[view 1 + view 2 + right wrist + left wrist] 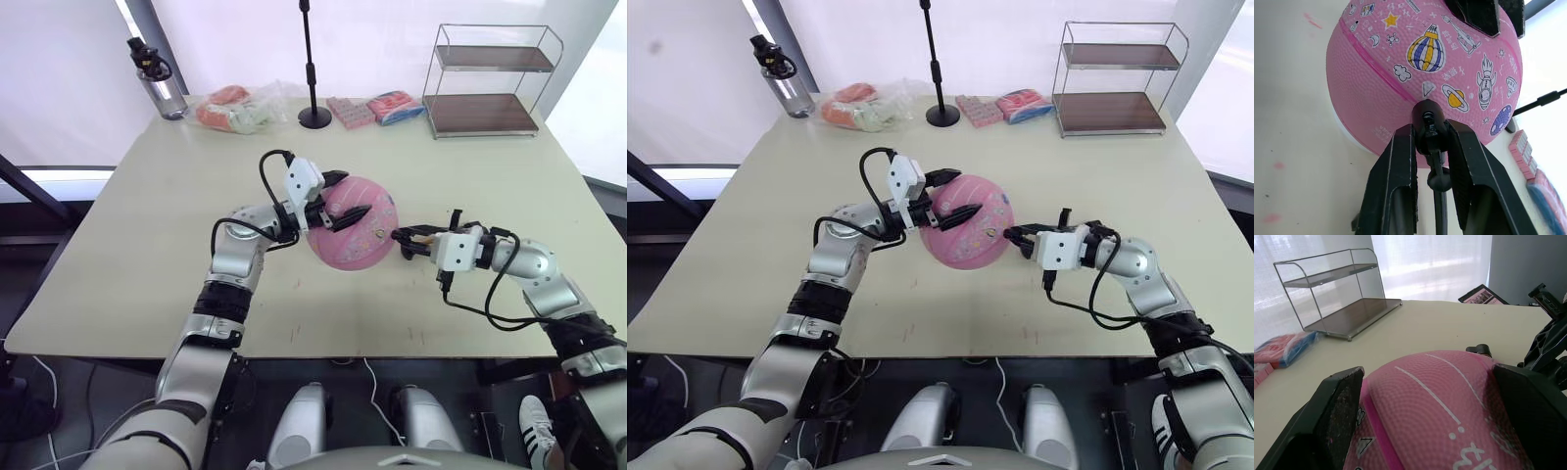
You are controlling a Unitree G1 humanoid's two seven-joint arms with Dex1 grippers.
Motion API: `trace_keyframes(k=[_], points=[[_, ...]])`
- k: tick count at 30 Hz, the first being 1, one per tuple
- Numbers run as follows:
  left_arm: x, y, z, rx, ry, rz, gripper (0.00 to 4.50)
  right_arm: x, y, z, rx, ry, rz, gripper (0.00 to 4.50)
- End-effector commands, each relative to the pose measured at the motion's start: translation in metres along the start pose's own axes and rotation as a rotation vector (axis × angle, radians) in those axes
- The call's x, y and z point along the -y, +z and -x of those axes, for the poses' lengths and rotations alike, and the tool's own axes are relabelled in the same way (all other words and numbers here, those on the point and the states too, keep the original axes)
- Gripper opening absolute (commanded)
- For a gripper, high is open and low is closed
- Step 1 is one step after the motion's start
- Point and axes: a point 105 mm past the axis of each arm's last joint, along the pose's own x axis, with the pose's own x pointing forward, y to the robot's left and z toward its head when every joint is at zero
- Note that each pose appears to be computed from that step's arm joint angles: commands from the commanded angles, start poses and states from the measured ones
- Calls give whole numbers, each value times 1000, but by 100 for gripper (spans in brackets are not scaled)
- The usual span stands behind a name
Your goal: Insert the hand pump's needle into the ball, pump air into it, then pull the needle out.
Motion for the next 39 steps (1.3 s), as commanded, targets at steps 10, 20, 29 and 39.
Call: trace_keyframes(k=[10, 20, 29, 39], points=[[41, -103, 16, -335, -9, 203, 450, 14, 10, 46, -4, -64, -143, 33], [38, -117, 20, -369, 32, 240, 450, 20, 10, 57, -32, -93, -137, 33], [41, -125, 21, -394, 38, 259, 450, 16, 7, 72, -88, -107, -172, 33], [43, -128, 20, -403, 35, 264, 450, 20, 6, 82, -105, -145, -247, 33]])
